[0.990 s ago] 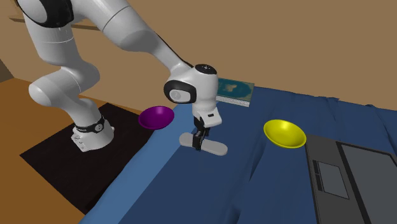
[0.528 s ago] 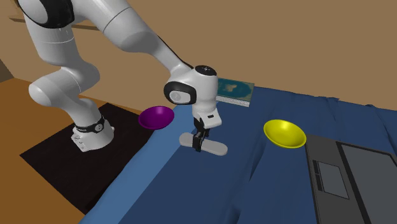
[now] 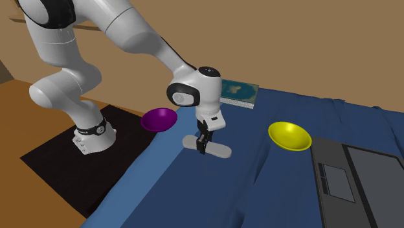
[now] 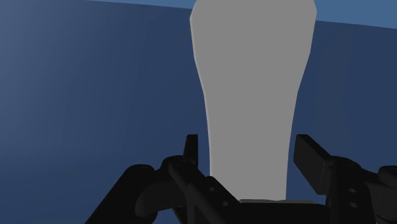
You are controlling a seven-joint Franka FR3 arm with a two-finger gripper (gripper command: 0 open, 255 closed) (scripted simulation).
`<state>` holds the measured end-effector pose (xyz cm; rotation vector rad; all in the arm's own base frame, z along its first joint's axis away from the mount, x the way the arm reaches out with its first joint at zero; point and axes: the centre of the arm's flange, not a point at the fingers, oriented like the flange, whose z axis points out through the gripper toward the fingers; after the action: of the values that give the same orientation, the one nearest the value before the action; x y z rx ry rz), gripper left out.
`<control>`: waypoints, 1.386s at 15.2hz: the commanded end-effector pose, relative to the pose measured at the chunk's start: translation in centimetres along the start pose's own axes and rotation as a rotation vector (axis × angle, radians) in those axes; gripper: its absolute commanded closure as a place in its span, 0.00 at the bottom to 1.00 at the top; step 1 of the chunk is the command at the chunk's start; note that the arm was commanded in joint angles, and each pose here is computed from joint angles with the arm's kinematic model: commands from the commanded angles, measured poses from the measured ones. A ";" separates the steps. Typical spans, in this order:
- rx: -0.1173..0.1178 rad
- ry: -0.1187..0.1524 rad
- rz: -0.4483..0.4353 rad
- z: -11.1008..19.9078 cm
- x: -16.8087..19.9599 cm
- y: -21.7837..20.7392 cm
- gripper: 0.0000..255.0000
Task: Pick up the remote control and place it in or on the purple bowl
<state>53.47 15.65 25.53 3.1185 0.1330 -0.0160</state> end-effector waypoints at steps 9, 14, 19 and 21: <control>0.000 0.000 0.000 -3.7 0.0 0.1 1.00; 0.000 0.000 0.000 -6.4 -0.1 0.1 1.00; 0.000 0.000 0.000 -9.0 -0.1 0.2 1.00; 0.000 0.000 0.000 -10.0 -0.1 0.2 1.00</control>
<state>53.49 15.59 35.13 3.1186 0.1327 -0.0152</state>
